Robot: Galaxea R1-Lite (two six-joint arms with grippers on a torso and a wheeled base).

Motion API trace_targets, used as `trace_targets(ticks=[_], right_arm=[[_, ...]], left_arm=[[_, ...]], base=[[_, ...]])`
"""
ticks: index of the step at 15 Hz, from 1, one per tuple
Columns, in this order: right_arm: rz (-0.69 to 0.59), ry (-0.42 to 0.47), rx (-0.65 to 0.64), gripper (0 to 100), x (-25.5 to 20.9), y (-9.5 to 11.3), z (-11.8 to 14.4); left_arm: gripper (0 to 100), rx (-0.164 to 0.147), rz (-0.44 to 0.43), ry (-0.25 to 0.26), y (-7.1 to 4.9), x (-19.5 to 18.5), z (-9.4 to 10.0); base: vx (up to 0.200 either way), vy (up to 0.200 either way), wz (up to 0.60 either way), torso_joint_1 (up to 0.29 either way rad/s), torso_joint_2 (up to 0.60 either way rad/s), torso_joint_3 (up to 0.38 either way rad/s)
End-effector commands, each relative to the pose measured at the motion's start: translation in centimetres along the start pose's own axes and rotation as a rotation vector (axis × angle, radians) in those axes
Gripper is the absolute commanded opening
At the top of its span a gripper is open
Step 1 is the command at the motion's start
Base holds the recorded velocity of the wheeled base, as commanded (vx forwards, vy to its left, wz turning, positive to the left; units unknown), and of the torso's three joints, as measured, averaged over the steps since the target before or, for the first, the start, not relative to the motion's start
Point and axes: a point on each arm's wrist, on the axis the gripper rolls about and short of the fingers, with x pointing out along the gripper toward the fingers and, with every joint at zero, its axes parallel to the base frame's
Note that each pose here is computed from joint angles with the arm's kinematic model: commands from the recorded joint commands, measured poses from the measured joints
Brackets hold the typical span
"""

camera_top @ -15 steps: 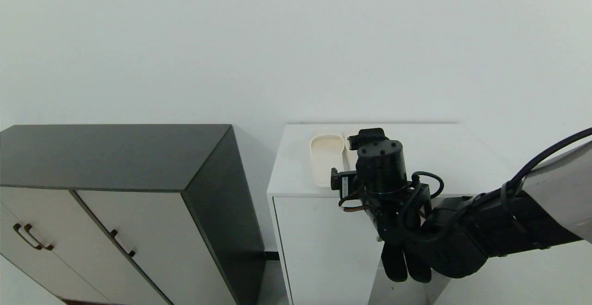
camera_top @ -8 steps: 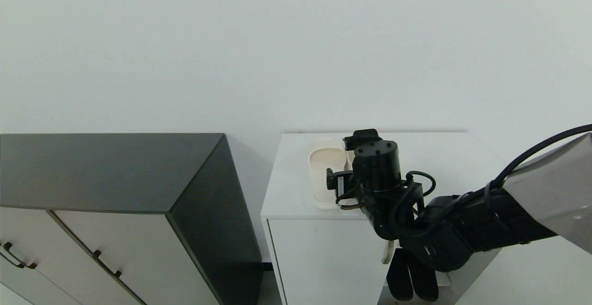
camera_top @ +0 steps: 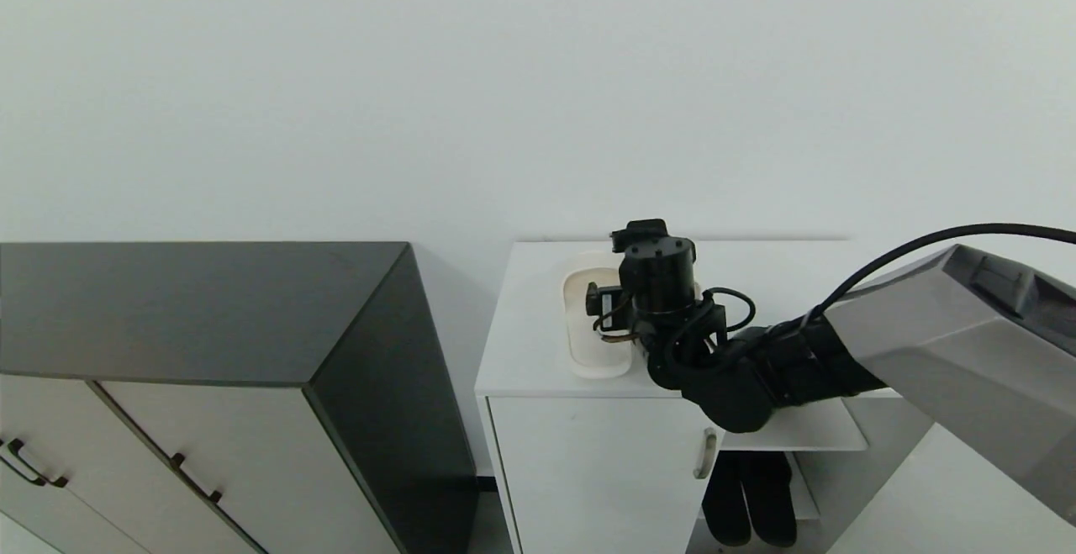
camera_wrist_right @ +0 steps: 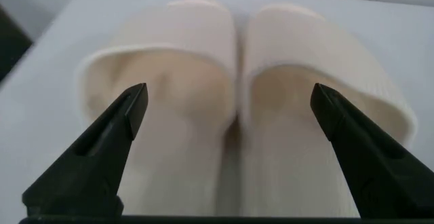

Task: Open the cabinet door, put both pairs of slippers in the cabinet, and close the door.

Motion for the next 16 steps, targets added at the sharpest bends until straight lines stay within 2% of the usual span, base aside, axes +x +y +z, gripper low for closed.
trace_targets(ticks=[1,4,5,12,16], right_arm=[[-0.012,0.009,-0.003,100,2.0,-0.2,-0.7],[0.009,-0.001,0.007,100,2.7,-0.3,-0.3],[0.019,0.008,0.002,0,2.9,-0.4,-0.2],[0.018,0.003,0.006,0,3.1,-0.2,0.3],[0.076,-0.019,0.013,0,-1.8,0.0,3.3]], left_arm=[[0,0.0,0.0,0.001,0.0,0.0,0.0],[0,0.0,0.0,0.001,0.0,0.0,0.0],[0,0.0,0.0,0.001,0.0,0.0,0.0],[0,0.0,0.0,0.001,0.0,0.0,0.0],[0,0.0,0.0,0.001,0.0,0.0,0.0]], base=[[0.0,0.0,0.0,0.0,0.0,0.0],[0.0,0.0,0.0,0.0,0.0,0.0],[0.0,0.0,0.0,0.0,0.0,0.0],[0.0,0.0,0.0,0.0,0.0,0.0],[0.0,0.0,0.0,0.0,0.0,0.0]])
